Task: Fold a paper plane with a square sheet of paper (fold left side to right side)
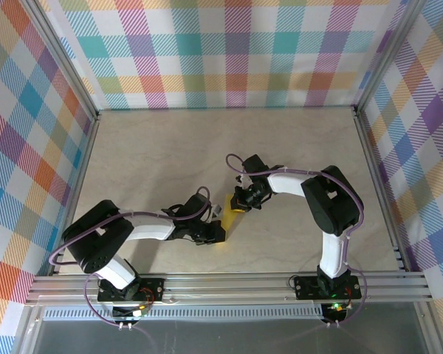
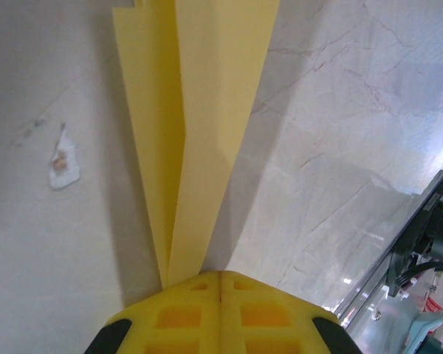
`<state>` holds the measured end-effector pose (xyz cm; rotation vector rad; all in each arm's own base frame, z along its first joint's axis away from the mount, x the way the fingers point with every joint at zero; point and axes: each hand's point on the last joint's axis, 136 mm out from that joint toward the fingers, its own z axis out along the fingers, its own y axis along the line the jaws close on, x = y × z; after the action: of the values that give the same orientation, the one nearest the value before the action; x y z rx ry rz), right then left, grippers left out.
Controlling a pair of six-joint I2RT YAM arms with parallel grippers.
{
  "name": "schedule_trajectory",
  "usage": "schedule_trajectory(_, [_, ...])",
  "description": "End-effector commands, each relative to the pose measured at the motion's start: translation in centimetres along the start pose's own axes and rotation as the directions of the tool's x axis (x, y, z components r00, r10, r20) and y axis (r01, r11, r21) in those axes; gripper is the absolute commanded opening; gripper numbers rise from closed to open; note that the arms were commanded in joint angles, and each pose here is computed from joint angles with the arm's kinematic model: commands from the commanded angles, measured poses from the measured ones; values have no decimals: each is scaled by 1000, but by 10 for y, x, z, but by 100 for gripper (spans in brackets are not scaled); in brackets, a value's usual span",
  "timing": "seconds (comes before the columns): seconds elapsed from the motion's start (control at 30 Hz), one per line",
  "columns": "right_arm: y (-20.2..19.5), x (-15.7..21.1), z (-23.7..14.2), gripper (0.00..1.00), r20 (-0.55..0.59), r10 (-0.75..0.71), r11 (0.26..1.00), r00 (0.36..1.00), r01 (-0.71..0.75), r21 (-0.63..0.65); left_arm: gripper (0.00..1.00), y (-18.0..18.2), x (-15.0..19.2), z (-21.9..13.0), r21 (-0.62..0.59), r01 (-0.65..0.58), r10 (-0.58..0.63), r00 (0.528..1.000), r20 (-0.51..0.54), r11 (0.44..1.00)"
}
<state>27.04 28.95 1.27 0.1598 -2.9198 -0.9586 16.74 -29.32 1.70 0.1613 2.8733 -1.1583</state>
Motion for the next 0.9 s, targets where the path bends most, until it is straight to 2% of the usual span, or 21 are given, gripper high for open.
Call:
schedule_trajectory(0.0, [-70,28,20,0,-74,103,963,992,-81,255,0,30,31,-1,-88,32,-39,996,-79,996])
schedule_trajectory(0.2, [-63,20,20,0,-71,79,969,994,-60,238,0,32,35,-6,-88,34,-40,997,-68,996])
schedule_trajectory(0.37, [-47,6,17,0,-49,40,982,998,-30,188,1,12,24,-16,-42,-1,0,1000,-29,999])
schedule_trajectory(0.57, [-3,-19,-6,4,33,-37,997,999,35,75,16,-15,-6,-43,-23,-79,80,994,77,997])
schedule_trajectory(0.8, [19,-32,-24,7,82,-90,995,993,87,45,41,-22,-37,-76,-59,-130,140,960,244,990])
schedule_trajectory(0.87, [22,-32,-27,7,89,-94,995,992,91,41,45,-23,-47,-85,-69,-132,147,943,300,989])
